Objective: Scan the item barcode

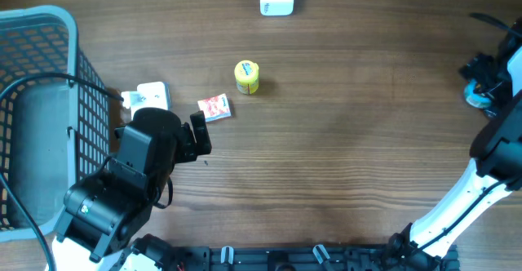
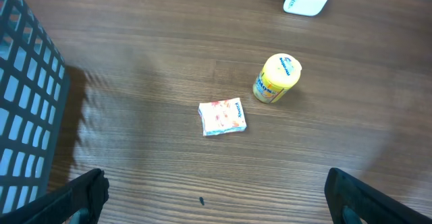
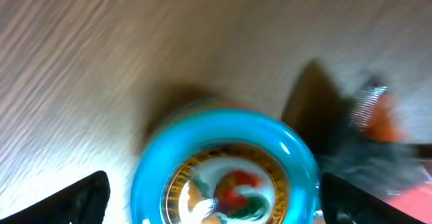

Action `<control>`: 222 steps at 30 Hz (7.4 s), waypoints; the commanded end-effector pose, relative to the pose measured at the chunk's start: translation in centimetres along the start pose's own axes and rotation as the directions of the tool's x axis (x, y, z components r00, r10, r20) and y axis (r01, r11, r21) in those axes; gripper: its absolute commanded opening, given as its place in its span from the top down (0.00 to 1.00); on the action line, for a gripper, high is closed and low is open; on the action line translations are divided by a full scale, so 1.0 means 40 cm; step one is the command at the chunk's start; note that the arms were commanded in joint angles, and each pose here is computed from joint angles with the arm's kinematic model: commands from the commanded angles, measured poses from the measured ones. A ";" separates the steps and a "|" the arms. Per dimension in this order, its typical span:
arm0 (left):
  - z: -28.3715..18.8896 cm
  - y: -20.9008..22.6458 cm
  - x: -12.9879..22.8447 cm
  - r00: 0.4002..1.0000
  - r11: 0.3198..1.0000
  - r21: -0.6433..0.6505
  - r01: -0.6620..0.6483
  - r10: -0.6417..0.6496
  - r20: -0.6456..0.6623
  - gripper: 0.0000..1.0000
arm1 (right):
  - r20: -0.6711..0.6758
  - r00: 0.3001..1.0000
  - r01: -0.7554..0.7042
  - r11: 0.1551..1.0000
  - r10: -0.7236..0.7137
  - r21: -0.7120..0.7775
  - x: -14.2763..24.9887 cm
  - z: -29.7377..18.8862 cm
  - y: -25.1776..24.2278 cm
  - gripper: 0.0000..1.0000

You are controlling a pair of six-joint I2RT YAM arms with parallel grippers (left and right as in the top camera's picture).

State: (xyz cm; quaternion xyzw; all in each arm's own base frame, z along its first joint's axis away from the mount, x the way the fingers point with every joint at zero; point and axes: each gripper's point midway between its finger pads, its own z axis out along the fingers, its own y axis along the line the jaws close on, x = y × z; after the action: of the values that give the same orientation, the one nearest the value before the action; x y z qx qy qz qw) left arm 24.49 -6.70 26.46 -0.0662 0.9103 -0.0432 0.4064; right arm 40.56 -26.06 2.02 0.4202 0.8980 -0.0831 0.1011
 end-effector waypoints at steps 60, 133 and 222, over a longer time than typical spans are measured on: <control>-0.173 0.144 -0.008 0.970 0.992 -0.058 0.111 -0.096 0.222 0.00 | -0.014 0.905 0.299 0.659 -0.425 -0.690 0.898 -0.667 0.922 0.00; -0.175 0.173 -0.004 0.951 0.970 -0.094 0.222 -0.195 0.241 0.00 | 0.219 0.264 0.896 0.155 -0.939 -0.416 1.000 -0.296 0.888 0.03; -0.175 0.170 -0.005 0.950 0.971 -0.088 0.224 -0.197 0.241 0.00 | -0.119 0.816 0.493 0.788 -0.566 -0.368 0.991 -0.377 0.845 0.35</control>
State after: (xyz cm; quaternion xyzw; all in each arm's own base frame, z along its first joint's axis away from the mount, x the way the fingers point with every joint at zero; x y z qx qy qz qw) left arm 18.73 0.18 30.43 -0.1838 0.8475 -0.0263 0.4972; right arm 39.65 29.17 5.47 0.2008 0.9719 0.1212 0.0181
